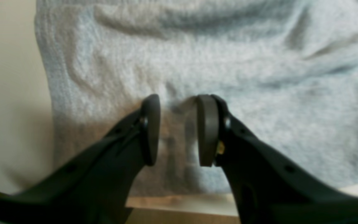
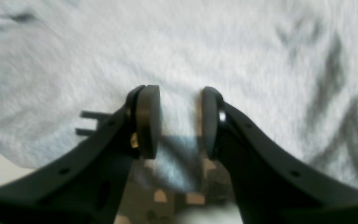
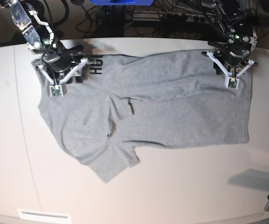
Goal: Fold the T-shirt properly
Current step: 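Grasp the shirt edge with both grippers and tug it taut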
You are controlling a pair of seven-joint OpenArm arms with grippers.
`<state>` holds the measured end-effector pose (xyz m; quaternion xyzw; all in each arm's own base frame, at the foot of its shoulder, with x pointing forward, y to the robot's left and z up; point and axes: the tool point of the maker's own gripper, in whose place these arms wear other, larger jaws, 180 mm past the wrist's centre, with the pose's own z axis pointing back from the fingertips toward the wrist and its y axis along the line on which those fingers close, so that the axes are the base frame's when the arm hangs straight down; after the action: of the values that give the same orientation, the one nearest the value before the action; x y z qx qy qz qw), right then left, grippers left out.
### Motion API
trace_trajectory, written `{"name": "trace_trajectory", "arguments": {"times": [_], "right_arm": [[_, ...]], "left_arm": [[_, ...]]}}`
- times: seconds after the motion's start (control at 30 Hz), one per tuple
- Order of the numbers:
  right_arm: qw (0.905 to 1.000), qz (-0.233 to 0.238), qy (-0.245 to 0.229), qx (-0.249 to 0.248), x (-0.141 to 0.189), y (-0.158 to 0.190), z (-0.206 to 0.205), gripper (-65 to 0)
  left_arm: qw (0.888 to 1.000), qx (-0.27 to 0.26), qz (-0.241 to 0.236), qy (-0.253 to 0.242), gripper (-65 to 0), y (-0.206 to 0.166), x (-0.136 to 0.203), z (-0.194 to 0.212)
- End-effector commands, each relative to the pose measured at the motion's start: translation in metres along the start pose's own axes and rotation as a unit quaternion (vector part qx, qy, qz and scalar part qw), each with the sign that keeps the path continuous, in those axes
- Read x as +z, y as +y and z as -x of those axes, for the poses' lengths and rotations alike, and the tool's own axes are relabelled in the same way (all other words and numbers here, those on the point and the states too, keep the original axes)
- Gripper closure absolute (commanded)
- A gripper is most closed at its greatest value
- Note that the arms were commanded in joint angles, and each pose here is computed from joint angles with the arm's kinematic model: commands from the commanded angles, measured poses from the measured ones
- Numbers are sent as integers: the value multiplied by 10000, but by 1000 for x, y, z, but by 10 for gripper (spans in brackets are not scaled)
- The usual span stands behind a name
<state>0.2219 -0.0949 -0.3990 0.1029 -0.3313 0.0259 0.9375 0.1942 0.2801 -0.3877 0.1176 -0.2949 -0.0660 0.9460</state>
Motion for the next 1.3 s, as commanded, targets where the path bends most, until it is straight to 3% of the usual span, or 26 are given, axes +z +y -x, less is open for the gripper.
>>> {"name": "trace_trajectory", "arguments": {"times": [0.0, 0.4, 0.6, 0.93, 1.27], "right_arm": [[9997, 10, -248, 66, 2, -2, -14, -222], [9998, 203, 16, 41, -8, -16, 4, -222], [9993, 279, 163, -164, -16, -17, 15, -222], [9996, 189, 107, -206, -9, -10, 14, -222], [9959, 638, 141, -633, -1, -21, 18, -222]], "left_arm": [[10000, -48, -45, -71, -203, 6, 0, -4], [9986, -436, -152, 251, -203, 37, -21, 30], [9955, -900, 126, 255, -203, 19, -14, 29], [9958, -901, 79, 123, -203, 16, -6, 22], [9959, -895, 68, 86, -203, 17, -6, 18]]}}
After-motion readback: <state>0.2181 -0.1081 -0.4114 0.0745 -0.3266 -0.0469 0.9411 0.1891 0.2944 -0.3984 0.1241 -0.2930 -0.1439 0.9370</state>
